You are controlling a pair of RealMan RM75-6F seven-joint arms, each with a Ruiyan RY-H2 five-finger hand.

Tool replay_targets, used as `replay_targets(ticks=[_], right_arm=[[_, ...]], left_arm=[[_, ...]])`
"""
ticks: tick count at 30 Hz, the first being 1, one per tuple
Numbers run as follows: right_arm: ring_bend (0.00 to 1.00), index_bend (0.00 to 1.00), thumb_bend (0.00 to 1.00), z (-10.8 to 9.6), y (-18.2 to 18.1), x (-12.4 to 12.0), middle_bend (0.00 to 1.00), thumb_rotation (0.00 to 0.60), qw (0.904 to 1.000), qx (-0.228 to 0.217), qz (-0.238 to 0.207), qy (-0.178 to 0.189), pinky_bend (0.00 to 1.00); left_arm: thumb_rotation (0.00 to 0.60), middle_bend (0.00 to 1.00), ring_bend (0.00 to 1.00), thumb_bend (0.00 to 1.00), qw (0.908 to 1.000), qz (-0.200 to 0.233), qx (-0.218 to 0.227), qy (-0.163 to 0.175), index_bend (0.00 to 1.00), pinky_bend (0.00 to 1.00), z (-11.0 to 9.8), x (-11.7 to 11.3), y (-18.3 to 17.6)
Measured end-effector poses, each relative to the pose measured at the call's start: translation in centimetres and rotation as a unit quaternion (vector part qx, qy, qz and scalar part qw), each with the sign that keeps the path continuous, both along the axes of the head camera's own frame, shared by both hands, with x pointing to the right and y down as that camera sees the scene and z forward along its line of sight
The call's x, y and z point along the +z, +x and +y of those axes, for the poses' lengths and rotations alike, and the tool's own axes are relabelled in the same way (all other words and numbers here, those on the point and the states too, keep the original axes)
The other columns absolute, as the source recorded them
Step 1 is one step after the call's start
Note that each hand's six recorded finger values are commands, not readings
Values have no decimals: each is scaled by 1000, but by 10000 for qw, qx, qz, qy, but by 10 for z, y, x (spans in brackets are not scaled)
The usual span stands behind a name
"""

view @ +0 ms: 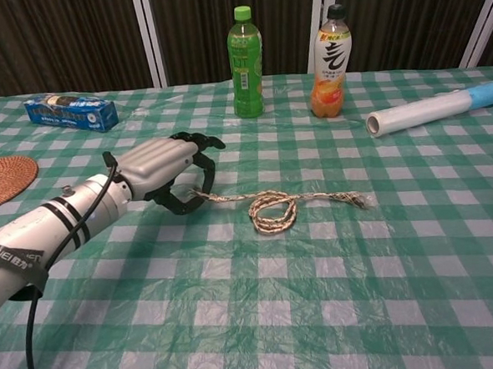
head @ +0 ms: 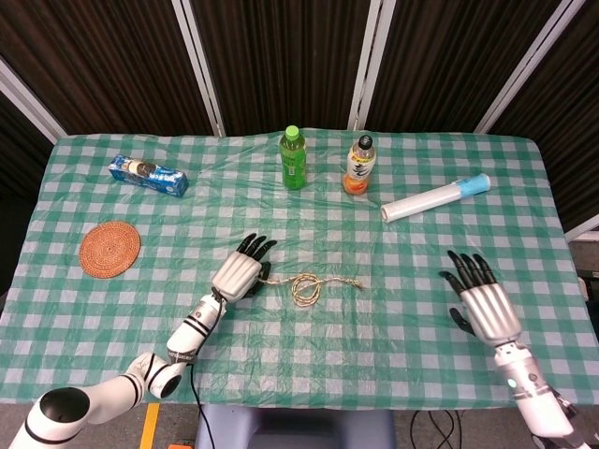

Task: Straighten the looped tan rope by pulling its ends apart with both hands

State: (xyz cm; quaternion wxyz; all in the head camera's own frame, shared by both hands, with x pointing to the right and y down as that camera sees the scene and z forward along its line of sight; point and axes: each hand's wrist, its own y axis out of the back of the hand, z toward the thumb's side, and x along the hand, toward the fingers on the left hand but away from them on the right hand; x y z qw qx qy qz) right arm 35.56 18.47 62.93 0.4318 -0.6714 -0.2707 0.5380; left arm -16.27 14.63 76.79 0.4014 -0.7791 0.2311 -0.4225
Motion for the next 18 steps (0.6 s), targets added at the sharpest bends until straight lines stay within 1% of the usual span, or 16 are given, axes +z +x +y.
replay_targets(ticks=[5, 7, 14, 18], right_arm=[[0, 453, 394, -16, -59, 25, 0, 600, 9980, -611, -144, -71, 0], [0, 463, 394, -19, -76, 32, 0, 600, 9971, -745, -169, -44, 0], [0, 489, 396, -33, -114, 59, 0, 600, 9959, -845, -324, -72, 0], [0, 489, 396, -41, -128, 73, 0, 600, 9956, -881, -291, -144, 0]], left_arm=[[600, 84, 0, 481, 10000, -1, -22, 18, 671, 31, 3, -6, -4], [600, 85, 0, 482, 10000, -24, -53, 15, 672, 31, 3, -7, -7], [600, 85, 0, 481, 9999, -71, -123, -55, 673, 31, 3, -7, -12], [600, 86, 0, 482, 9998, -86, -139, -88, 674, 31, 4, -5, -13]])
